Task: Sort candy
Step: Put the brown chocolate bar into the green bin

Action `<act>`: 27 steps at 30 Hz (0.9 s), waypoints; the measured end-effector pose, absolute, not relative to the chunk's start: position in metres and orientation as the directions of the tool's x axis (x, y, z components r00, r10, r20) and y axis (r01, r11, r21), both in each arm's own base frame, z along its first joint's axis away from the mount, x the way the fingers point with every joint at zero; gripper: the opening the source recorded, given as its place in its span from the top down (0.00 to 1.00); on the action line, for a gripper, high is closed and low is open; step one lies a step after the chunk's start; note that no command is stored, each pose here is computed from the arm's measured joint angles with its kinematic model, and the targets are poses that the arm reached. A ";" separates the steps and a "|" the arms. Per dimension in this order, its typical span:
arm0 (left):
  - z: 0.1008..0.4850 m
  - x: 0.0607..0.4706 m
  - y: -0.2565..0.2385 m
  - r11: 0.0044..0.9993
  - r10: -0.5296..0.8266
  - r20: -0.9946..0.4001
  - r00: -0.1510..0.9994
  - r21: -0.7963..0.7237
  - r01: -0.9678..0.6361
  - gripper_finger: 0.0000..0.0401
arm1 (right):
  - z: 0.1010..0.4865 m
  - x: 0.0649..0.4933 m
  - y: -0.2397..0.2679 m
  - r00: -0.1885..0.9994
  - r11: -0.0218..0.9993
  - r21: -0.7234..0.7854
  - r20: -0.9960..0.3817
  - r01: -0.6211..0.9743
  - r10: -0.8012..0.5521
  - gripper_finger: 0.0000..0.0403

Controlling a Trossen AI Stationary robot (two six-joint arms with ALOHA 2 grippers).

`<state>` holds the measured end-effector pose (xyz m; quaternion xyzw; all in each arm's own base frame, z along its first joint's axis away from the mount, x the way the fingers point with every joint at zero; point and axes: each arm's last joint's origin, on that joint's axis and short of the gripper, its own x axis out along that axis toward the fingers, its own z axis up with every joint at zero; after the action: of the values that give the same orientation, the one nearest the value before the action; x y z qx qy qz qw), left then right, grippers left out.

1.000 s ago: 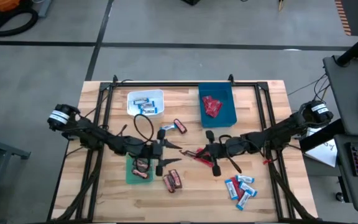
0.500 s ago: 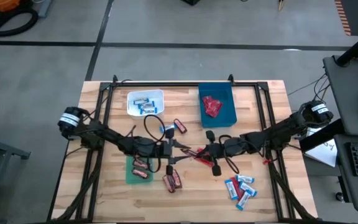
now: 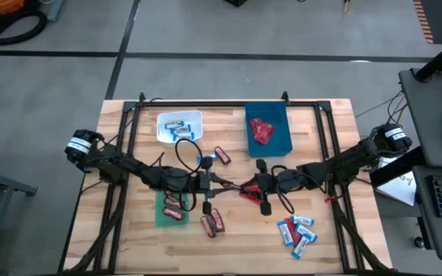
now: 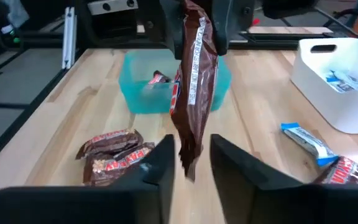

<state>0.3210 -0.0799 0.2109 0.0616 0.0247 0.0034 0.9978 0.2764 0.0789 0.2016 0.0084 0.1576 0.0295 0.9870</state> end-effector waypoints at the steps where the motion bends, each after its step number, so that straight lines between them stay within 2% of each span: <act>1: 0.213 0.319 -0.079 0.994 0.018 -0.065 0.998 0.113 -0.010 0.87 | 0.202 0.276 0.078 0.950 0.999 0.027 -0.309 -0.044 0.050 0.73; 6: 0.227 0.302 -0.074 0.999 0.040 -0.238 0.971 0.028 -0.034 0.88 | 0.203 0.274 0.076 0.947 1.000 0.015 -0.321 0.001 0.004 0.58; 10: 0.242 0.281 -0.068 0.974 0.076 -0.401 0.913 -0.168 -0.154 0.90 | 0.203 0.273 0.075 0.943 1.000 0.004 -0.333 0.019 -0.017 0.51; 14: 0.252 0.251 -0.060 0.795 0.175 -0.557 0.812 -0.407 -0.450 0.90 | 0.202 0.273 0.074 0.942 1.000 0.003 -0.335 0.025 -0.022 0.48; 18: 0.255 0.223 -0.069 0.646 0.121 -0.649 0.751 -0.523 -0.556 0.90 | 0.201 0.273 0.074 0.938 1.000 -0.001 -0.347 0.025 -0.024 0.48; 21: 0.257 0.204 -0.079 0.574 0.081 -0.694 0.715 -0.554 -0.603 0.90 | 0.201 0.273 0.074 0.936 1.000 -0.003 -0.351 0.025 -0.024 0.48; 27: 0.246 0.172 -0.098 0.436 0.107 -0.783 0.613 -0.517 -0.736 0.91 | 0.200 0.273 0.074 0.934 1.000 -0.005 -0.357 0.025 -0.025 0.48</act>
<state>0.1716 -0.0984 0.2461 -0.4558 0.3453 0.2724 0.7738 0.2727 0.0737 0.2000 -0.0004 0.1813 -0.0126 0.9833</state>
